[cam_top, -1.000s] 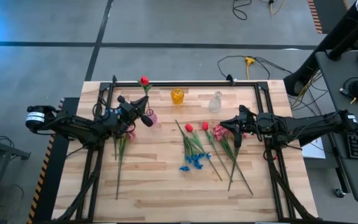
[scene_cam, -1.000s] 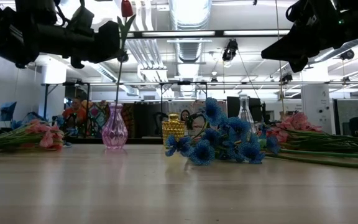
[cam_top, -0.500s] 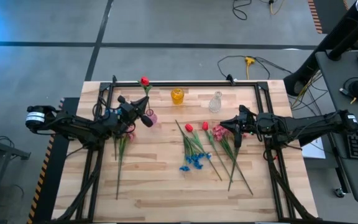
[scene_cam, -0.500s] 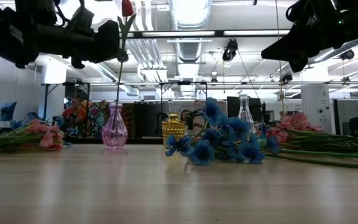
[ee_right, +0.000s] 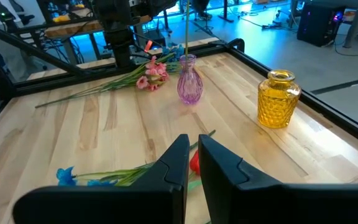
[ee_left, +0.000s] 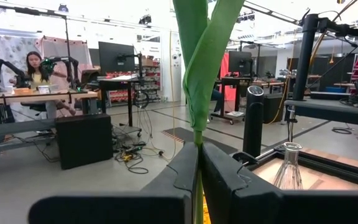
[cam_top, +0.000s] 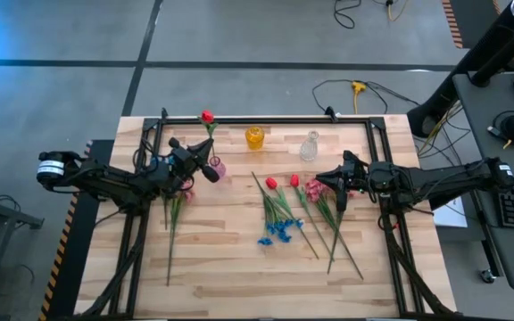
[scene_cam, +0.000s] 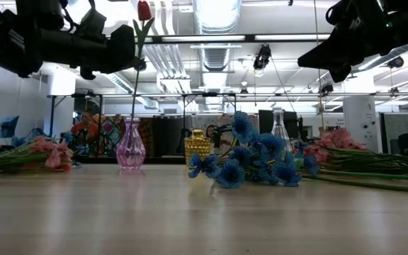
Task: Sort flowers into vase by color
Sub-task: Put the left red flower into the violet vase
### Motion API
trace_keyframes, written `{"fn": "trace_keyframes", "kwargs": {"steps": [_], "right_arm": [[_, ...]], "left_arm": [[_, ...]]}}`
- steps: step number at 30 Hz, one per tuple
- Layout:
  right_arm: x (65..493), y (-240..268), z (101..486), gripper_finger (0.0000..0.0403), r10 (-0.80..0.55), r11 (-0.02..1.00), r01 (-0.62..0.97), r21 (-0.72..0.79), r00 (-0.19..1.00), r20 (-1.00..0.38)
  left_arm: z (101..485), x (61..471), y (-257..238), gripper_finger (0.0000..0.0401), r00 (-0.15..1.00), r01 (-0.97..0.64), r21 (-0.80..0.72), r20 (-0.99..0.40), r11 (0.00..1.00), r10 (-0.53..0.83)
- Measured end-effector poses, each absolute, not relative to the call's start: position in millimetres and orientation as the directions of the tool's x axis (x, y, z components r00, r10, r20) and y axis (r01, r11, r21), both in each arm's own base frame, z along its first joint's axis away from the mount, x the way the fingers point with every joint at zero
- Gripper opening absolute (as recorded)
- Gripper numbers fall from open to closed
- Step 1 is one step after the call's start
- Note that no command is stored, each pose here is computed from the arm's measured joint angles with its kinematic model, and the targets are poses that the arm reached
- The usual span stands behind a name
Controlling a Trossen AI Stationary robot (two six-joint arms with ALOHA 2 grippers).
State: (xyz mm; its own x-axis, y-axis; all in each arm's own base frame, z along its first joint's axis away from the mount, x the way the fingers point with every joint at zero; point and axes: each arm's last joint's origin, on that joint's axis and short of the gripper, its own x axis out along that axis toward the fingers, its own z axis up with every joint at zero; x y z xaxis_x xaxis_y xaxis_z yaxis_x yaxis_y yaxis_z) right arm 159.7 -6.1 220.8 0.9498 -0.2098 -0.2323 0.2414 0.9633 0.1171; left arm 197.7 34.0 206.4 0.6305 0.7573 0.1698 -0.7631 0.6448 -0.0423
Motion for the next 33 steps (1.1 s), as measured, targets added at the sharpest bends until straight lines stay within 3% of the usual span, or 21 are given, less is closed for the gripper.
{"fn": "trace_keyframes", "kwargs": {"steps": [33], "right_arm": [[159.8,-6.1,220.8,0.0029,-0.209,0.963,0.241,0.117,0.95,-0.232]], "left_arm": [[204.3,196.7,34.0,0.0,0.631,-0.762,-0.052,0.164,0.646,0.758]]}}
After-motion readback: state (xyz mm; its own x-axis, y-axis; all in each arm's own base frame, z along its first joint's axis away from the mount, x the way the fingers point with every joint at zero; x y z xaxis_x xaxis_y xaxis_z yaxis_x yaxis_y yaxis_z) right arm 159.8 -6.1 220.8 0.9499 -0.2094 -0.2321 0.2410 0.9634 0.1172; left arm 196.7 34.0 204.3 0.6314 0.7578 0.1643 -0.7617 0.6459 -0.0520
